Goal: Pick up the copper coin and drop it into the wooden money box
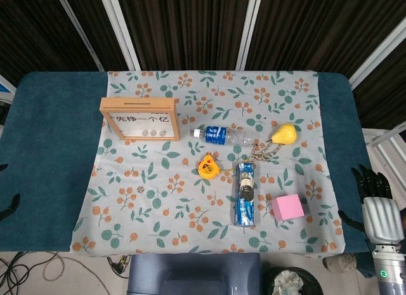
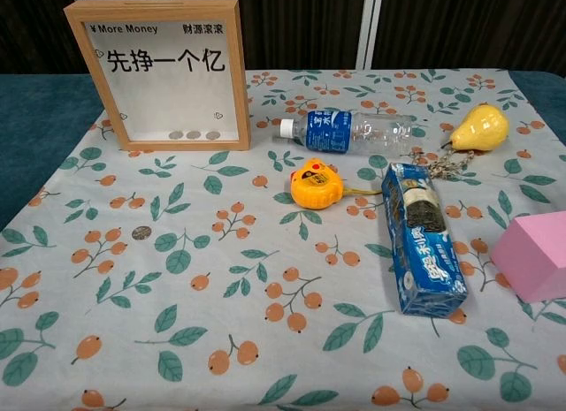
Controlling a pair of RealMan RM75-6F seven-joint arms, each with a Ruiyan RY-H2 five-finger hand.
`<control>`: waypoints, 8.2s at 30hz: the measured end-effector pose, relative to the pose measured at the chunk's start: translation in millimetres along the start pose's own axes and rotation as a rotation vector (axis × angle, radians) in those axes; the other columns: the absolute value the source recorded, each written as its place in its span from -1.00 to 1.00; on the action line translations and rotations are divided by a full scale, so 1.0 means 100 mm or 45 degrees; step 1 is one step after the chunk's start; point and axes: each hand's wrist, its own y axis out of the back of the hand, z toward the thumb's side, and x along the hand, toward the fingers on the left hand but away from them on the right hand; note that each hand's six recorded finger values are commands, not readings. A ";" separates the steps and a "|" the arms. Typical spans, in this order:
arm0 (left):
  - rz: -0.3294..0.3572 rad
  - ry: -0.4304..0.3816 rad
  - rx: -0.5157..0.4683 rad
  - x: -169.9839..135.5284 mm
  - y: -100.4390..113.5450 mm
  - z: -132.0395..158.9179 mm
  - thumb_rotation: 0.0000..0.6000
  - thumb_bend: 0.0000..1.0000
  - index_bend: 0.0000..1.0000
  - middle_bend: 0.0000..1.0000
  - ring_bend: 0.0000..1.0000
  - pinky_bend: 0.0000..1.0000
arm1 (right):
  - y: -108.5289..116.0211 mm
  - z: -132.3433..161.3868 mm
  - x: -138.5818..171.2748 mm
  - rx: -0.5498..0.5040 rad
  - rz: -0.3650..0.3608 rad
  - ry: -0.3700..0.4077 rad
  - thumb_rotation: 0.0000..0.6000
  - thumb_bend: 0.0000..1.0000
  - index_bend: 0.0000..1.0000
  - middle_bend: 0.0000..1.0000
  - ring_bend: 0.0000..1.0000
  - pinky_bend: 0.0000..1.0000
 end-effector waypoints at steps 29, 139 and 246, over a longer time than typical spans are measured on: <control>0.000 0.009 0.011 0.00 -0.01 0.00 1.00 -0.70 -0.62 -1.00 -1.00 -1.00 | 0.01 -0.03 -0.01 -0.006 -0.012 -0.023 1.00 -0.52 -1.00 -1.00 -1.00 -1.00; -0.554 -0.672 0.342 0.67 -1.73 2.62 1.00 -0.82 -0.39 -1.00 -1.00 -1.00 | 0.09 -0.23 -0.04 -0.040 -0.058 -0.175 1.00 -0.53 -1.00 -1.00 -1.00 -1.00; -0.529 -0.709 0.349 0.60 -1.65 2.60 1.00 0.12 0.47 -0.71 -1.00 -1.00 | -0.01 -0.23 -0.07 -0.050 -0.005 -0.219 1.00 -0.53 -1.00 -1.00 -1.00 -1.00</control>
